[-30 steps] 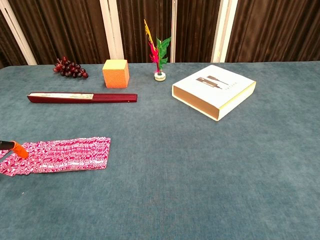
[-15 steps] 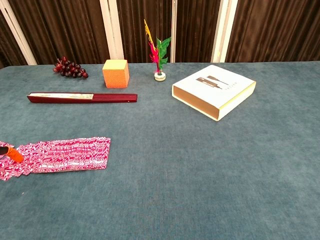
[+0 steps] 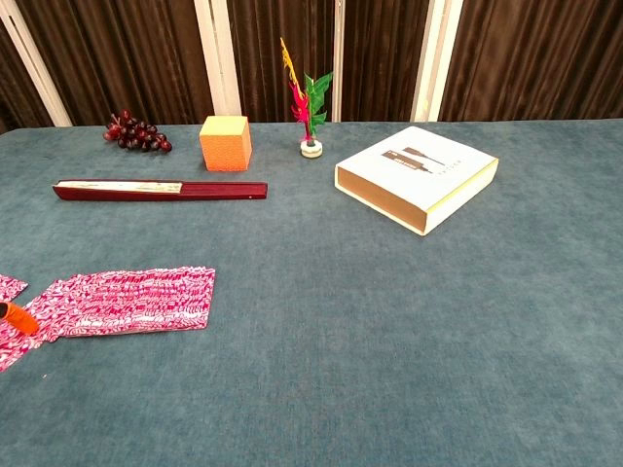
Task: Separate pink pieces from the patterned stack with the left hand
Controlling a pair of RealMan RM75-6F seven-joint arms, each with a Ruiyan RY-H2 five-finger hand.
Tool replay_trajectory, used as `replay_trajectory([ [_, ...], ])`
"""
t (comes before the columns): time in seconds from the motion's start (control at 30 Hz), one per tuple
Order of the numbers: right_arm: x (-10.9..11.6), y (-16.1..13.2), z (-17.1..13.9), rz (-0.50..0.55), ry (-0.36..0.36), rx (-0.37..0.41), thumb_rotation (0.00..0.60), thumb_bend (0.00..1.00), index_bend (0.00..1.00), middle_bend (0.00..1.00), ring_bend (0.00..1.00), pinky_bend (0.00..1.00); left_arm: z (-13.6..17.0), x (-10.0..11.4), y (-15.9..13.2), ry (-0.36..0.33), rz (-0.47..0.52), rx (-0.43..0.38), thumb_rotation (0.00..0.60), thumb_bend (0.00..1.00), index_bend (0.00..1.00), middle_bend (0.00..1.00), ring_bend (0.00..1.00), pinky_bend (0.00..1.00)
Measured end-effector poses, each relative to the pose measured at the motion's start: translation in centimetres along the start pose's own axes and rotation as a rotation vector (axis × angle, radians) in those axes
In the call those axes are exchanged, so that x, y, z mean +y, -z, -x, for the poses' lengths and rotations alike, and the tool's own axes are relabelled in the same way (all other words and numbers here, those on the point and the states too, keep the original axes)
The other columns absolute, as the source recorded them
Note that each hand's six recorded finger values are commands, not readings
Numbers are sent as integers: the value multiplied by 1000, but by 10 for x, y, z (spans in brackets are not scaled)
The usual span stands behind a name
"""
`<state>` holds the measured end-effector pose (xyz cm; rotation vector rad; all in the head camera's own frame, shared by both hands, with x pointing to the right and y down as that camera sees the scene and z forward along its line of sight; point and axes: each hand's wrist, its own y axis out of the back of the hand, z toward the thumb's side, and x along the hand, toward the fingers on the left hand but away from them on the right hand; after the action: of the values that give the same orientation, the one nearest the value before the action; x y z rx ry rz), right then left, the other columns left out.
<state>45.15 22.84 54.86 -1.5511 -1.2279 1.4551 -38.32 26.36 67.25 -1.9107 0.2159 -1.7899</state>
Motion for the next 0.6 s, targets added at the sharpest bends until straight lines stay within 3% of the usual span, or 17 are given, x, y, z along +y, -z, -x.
replay_trajectory([
  [0.6, 0, 1, 0, 3, 1, -1, 600, 388, 81, 58, 85, 165, 24, -18, -2, 31, -55, -17, 600, 756, 217, 879, 734, 770],
])
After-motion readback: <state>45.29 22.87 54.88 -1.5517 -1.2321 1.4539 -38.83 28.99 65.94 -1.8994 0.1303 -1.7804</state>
